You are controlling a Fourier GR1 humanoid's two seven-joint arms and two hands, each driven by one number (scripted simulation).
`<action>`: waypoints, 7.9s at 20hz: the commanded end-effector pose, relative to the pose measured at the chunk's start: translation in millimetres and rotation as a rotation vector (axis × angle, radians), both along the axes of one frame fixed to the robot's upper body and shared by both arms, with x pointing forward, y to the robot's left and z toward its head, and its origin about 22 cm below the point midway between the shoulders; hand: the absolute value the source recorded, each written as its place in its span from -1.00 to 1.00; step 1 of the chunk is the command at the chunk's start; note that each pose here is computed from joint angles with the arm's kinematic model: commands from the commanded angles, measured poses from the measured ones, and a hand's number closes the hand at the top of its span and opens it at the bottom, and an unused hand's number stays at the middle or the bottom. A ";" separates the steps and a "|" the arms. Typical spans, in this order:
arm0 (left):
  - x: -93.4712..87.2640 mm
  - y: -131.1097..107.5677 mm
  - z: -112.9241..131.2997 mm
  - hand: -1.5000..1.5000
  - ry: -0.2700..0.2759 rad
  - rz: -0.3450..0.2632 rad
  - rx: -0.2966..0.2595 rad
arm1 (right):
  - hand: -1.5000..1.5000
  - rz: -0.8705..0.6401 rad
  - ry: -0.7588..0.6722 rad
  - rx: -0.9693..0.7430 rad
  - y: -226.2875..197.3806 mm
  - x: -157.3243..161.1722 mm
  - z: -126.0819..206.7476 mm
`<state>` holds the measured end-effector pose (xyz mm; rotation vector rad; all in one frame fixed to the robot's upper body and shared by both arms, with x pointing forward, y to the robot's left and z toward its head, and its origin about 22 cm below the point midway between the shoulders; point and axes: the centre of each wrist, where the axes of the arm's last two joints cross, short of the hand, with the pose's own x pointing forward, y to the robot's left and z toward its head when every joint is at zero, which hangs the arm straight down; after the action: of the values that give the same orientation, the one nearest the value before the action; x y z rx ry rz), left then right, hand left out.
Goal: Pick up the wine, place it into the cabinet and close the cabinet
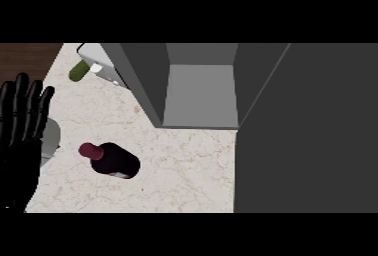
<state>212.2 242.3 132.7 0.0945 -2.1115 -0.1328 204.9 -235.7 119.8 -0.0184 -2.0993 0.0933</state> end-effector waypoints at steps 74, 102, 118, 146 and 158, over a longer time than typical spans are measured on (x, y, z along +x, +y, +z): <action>-36.5 -58.0 -45.6 -1.00 0.238 0.558 -0.385 | -1.00 0.271 0.117 0.017 34.3 -51.5 84.7; -42.5 -2.7 -250.5 -1.00 0.392 0.507 -0.448 | -1.00 0.276 0.120 -0.007 17.0 -73.0 96.0; -14.3 -6.2 -297.6 -1.00 0.380 0.402 -0.588 | -1.00 0.281 0.112 -0.012 28.6 -78.4 94.5; 25.2 -24.3 -293.4 1.00 0.305 0.336 -0.641 | -1.00 0.270 0.131 0.002 20.8 -61.7 81.1; 39.9 30.6 -273.5 1.00 0.404 0.031 -0.618 | -1.00 0.267 0.136 -0.009 22.9 -51.7 93.3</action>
<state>242.8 255.9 -152.9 -0.1475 -1.6778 0.5639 157.4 -207.9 200.6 0.2199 -1.9330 0.2617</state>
